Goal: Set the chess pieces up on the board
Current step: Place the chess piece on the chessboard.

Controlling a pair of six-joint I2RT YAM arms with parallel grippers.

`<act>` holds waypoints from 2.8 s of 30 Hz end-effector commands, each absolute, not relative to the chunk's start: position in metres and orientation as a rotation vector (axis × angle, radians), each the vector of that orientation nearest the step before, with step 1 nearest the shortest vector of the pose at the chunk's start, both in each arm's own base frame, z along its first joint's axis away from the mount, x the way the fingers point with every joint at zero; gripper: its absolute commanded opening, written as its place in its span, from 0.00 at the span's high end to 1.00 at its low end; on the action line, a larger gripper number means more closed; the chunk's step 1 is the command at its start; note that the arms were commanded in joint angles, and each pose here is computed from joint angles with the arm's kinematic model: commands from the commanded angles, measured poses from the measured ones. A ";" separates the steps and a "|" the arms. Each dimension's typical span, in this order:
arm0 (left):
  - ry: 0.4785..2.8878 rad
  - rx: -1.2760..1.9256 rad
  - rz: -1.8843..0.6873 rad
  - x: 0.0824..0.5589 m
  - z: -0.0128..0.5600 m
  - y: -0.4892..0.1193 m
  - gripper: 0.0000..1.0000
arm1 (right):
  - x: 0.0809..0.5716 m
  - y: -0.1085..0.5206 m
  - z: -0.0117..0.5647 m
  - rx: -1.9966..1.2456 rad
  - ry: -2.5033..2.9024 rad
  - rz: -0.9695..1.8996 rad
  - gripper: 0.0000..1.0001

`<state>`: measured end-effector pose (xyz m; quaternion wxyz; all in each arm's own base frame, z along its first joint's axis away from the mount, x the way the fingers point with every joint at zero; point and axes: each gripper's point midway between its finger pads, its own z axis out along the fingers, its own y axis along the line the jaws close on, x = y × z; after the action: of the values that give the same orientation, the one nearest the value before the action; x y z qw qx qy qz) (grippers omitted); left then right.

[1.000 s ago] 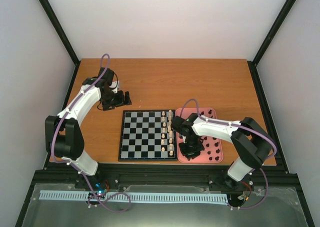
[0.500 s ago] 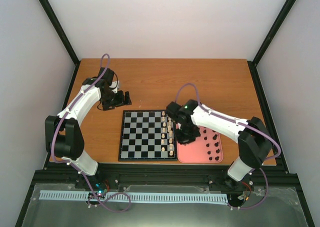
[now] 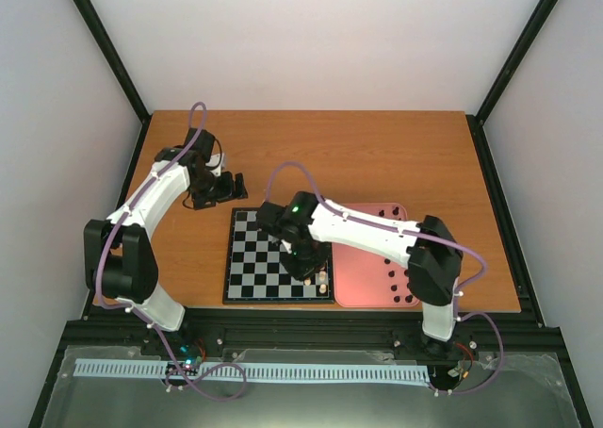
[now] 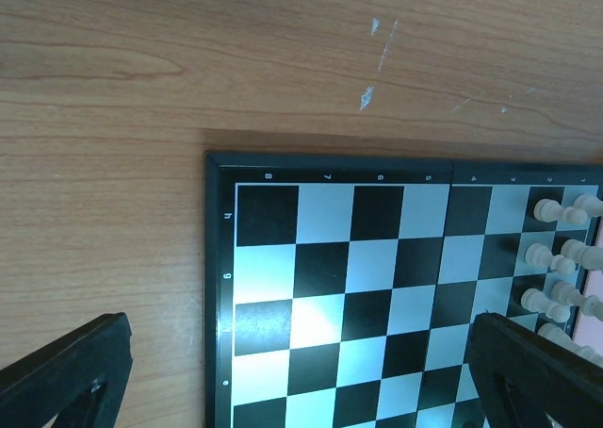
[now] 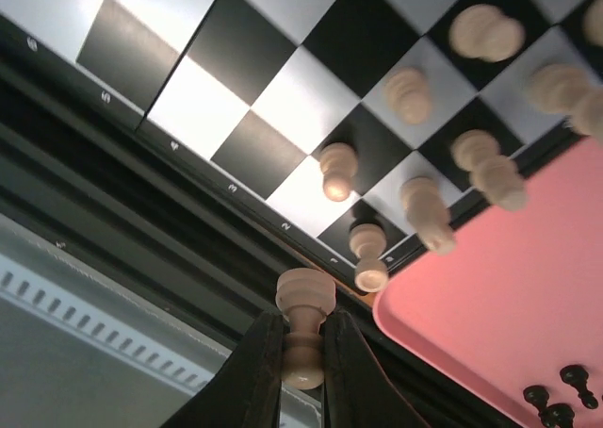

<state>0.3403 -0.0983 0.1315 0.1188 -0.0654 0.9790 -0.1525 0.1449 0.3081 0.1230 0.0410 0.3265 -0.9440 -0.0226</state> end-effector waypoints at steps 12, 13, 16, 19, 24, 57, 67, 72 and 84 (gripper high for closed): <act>2.827 -0.185 -0.469 0.338 0.139 -0.102 0.00 | 0.118 0.324 0.100 1.275 -2.638 -0.057 0.94; 2.829 -0.185 -0.466 0.337 0.139 -0.102 0.00 | 0.117 0.325 0.098 1.288 -2.625 -0.055 0.94; 2.825 -0.185 -0.458 0.337 0.141 -0.101 0.00 | 0.116 0.327 0.093 1.313 -2.593 -0.053 0.94; 2.828 -0.184 -0.452 0.338 0.140 -0.100 0.00 | 0.118 0.328 0.087 1.330 -2.578 -0.044 0.94; 2.832 -0.184 -0.443 0.338 0.140 -0.099 0.00 | 0.120 0.331 0.079 1.359 -2.555 -0.031 0.94; 2.858 -0.190 -0.445 0.342 0.130 -0.100 0.00 | 0.130 0.324 0.054 1.316 -2.520 -0.003 0.93; 2.861 -0.189 -0.444 0.344 0.130 -0.101 0.00 | 0.136 0.322 0.051 1.320 -2.537 0.037 0.93; 2.862 -0.190 -0.448 0.344 0.129 -0.102 0.00 | 0.138 0.321 0.051 1.311 -2.552 0.048 0.94; 2.864 -0.189 -0.448 0.343 0.128 -0.102 0.00 | 0.125 0.323 0.057 1.364 -2.489 -0.027 0.96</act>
<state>0.3356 -0.0970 0.1216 0.1074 -0.0673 0.9808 -0.1479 0.1303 0.3242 0.0549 0.1423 0.4653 -0.8737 -0.0024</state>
